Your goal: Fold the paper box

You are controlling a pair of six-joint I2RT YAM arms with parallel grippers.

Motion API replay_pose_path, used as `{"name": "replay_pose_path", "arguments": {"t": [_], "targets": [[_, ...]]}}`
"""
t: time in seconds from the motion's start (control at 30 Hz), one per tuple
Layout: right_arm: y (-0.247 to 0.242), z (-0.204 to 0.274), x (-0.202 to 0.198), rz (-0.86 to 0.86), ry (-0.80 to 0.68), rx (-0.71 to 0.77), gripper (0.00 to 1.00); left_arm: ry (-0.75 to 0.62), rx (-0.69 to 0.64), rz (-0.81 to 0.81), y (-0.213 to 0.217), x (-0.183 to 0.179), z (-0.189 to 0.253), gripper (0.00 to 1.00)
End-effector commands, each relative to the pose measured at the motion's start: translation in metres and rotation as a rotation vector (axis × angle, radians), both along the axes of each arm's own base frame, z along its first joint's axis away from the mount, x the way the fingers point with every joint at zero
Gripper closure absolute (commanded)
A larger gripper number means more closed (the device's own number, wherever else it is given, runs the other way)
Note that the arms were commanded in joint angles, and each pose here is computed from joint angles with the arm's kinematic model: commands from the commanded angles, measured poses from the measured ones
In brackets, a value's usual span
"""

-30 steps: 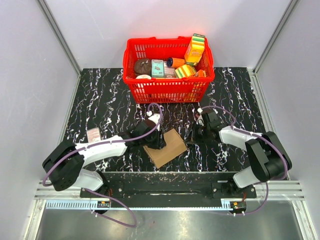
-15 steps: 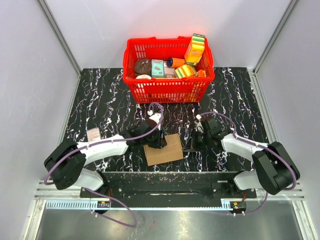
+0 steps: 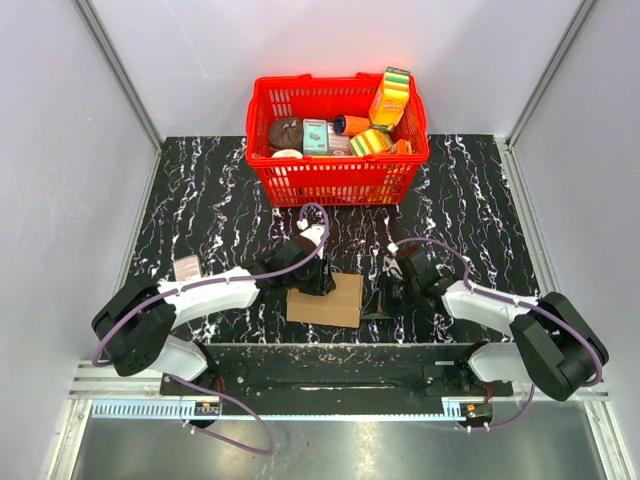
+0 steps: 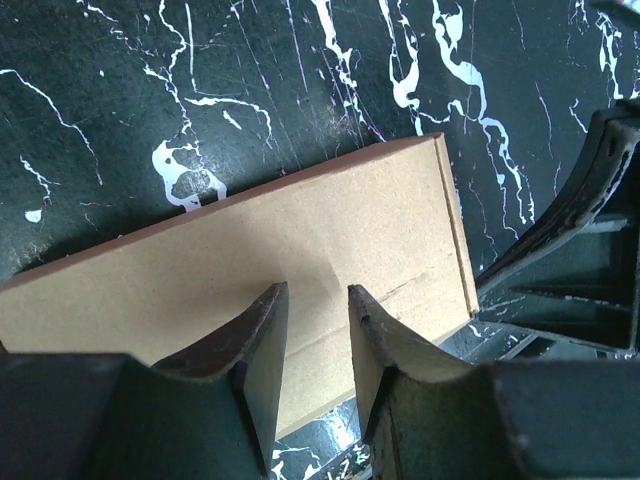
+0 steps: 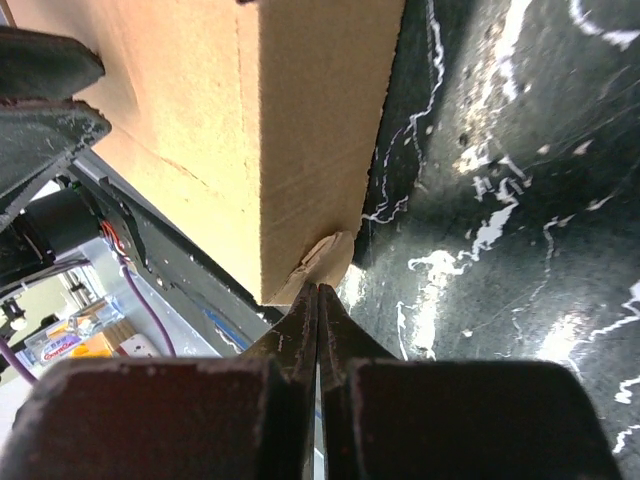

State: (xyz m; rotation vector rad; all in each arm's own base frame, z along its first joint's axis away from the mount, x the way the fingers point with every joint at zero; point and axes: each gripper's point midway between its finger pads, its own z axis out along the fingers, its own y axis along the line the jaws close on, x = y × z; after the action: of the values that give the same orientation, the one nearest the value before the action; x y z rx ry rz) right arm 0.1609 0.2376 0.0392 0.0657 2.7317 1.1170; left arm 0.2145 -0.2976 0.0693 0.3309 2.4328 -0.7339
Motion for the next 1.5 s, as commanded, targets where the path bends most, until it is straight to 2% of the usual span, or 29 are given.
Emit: {"name": "replay_pose_path", "arguments": {"t": [0.0, 0.83, 0.97, 1.13, 1.33, 1.47], "targets": [[0.015, 0.012, 0.0, 0.002, -0.029, 0.058, 1.0, 0.023, 0.006, -0.033, -0.005, -0.005, -0.004, 0.65], [0.042, 0.015, -0.011, 0.03, -0.033, 0.169, 1.0, 0.037, 0.017, -0.038, -0.008, -0.008, -0.01, 0.65], [0.038, 0.017, -0.009, 0.029, -0.067, 0.143, 1.0, 0.037, 0.019, -0.037, -0.008, -0.008, -0.011, 0.65], [0.006, 0.011, -0.001, -0.082, -0.126, -0.016, 1.0, 0.039, 0.021, -0.037, -0.007, -0.008, -0.012, 0.66], [-0.015, 0.005, 0.009, -0.249, -0.152, -0.054, 1.0, 0.041, 0.022, -0.034, -0.006, -0.008, -0.013, 0.66], [-0.013, 0.0, 0.011, -0.28, -0.133, -0.046, 1.0, 0.042, 0.02, -0.038, -0.007, -0.009, -0.012, 0.66]]}}
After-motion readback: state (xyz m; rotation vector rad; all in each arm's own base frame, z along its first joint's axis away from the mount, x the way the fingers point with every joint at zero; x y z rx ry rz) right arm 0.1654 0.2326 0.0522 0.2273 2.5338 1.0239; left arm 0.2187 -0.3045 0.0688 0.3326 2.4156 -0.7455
